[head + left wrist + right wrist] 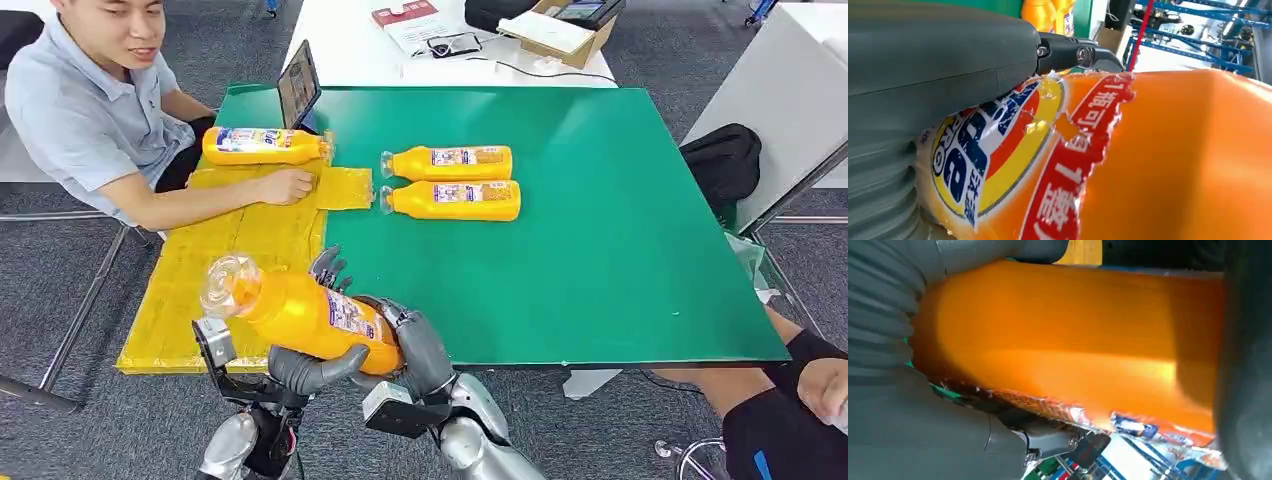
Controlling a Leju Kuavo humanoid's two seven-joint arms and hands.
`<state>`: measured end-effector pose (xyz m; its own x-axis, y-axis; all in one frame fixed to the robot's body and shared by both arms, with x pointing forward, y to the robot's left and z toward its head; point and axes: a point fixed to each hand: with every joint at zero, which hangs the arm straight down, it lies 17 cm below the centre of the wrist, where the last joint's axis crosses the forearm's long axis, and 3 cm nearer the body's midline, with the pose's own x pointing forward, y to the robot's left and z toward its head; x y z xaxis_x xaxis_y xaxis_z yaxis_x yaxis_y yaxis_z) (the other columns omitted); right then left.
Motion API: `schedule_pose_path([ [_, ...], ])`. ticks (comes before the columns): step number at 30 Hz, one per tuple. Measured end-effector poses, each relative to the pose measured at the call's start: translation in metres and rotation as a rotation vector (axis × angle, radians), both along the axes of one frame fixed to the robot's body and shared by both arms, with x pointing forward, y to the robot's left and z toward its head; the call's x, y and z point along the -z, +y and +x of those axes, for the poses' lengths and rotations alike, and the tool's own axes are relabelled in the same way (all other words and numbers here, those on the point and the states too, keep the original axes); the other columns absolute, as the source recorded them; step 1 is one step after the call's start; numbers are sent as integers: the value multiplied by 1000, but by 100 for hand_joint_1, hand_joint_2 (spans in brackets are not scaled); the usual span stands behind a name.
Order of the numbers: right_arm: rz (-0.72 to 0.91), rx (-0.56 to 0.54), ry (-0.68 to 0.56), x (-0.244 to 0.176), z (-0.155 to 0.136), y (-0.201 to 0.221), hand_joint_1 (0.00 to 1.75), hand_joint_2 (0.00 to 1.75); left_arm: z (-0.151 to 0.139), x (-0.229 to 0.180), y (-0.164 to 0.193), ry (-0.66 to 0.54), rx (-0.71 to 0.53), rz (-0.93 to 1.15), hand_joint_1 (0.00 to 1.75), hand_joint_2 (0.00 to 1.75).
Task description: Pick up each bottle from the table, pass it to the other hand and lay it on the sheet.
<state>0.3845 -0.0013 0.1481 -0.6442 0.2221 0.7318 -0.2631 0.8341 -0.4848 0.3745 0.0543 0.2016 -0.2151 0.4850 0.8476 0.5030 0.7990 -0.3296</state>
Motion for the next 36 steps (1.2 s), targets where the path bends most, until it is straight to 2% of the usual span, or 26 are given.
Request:
schedule_pose_path([
  [3,-9,-8,1,2,1,3,175,175,1,2,1,9,2,-1,0,175],
  [4,-12,-9,2,2,1,3,175,175,1,3,1,22,8,-13,35,175],
  [5,-16,-3,-2,2,2,3,175,175,1,4,1,35,17,-25,155,175],
  [6,-24,2,-8,3,2,3,155,175,1,5,0,51,30,-43,175,175],
  [7,-31,9,-13,4,2,3,44,175,1,6,0,66,46,-61,175,175],
  [8,-37,14,-20,5,2,3,0,175,0,6,0,78,64,-81,175,175],
  [12,-64,24,-26,13,-2,4,0,175,1,3,1,93,109,-130,175,175],
  [16,-88,87,-72,14,-4,-1,0,175,7,6,3,147,129,-174,175,175],
  [21,-119,207,-221,-4,-13,-10,0,175,27,9,9,174,49,-166,175,175],
  [26,-192,242,-338,-23,-19,-12,0,175,51,21,8,231,-36,-108,175,175],
  [27,-195,250,-350,-26,-21,-14,0,0,56,23,8,239,-52,-99,175,175],
  [31,-164,176,-568,-79,-62,20,0,0,87,53,30,305,-218,7,175,175],
  [36,-84,199,-660,-125,-75,16,0,0,107,59,52,250,-393,159,175,175],
])
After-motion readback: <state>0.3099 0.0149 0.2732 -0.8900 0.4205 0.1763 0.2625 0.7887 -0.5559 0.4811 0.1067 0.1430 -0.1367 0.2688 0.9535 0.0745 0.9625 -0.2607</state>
